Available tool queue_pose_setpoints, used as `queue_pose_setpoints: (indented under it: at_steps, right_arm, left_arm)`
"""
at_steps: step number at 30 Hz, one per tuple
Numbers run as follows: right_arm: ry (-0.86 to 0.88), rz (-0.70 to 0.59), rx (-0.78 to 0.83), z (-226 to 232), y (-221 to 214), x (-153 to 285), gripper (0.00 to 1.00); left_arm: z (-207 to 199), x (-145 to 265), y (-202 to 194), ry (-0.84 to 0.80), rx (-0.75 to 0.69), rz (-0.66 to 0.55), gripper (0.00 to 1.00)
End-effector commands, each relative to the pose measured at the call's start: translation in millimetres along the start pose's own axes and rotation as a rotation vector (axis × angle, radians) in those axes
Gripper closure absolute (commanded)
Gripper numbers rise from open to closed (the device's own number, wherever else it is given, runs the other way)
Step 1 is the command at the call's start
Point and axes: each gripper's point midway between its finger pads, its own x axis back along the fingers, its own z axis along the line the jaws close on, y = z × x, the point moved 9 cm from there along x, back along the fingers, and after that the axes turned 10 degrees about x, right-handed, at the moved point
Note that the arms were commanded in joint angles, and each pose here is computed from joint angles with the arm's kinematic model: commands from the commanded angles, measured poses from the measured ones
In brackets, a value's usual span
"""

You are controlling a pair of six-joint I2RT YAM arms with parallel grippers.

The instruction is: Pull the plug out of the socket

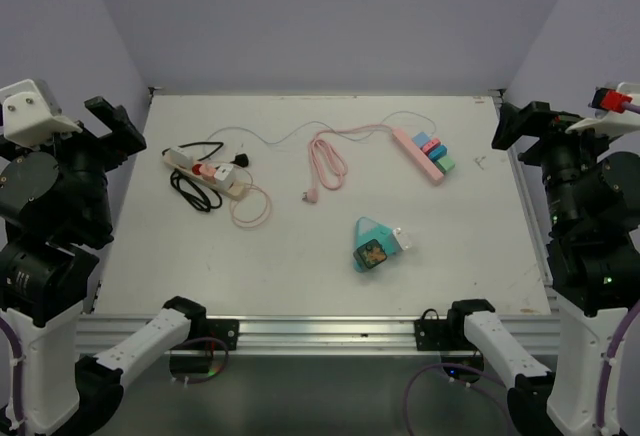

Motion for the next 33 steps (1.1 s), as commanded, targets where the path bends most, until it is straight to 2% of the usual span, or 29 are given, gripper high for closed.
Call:
queue_pose_setpoints:
  at_steps: [1,7,14,18,21,26,29,33]
  right_arm:
    - [0.035,-0.012,0.01,4,0,-4,0.01]
    - [0.093,0.064,-0.023,14,-23,-15,0.01]
    - [0.14,0.297,-0.111,32,-93,-33,0.01]
    - [0.217,0.489,-0.175,47,-144,-36,0.01]
    - [0.187,0.697,-0.232,54,-189,-36,0.01]
    - [0.221,0.951,-0.297,66,-254,-26,0.01]
    - [0.24,1.039,-0.346,73,-282,-16,0.03]
    - [0.263,1.08,-0.36,82,-301,-7,0.14]
  left_arm:
    - [0,-1,1,-0.001,-0.006,-0.022,0.0]
    - [-7,-8,-17,-0.058,-0.037,0.028,0.0]
    - [-18,-22,-65,-0.129,-0.105,0.171,0.0]
    - [-27,-26,-103,-0.227,-0.126,0.319,0.0]
    - [-30,-28,-141,-0.261,-0.128,0.455,0.0]
    - [-28,-29,-203,-0.299,-0.152,0.67,0.0]
    - [-29,-23,-237,-0.356,-0.117,0.809,0.0]
    - [-33,-13,-277,-0.434,-0.036,0.999,0.0]
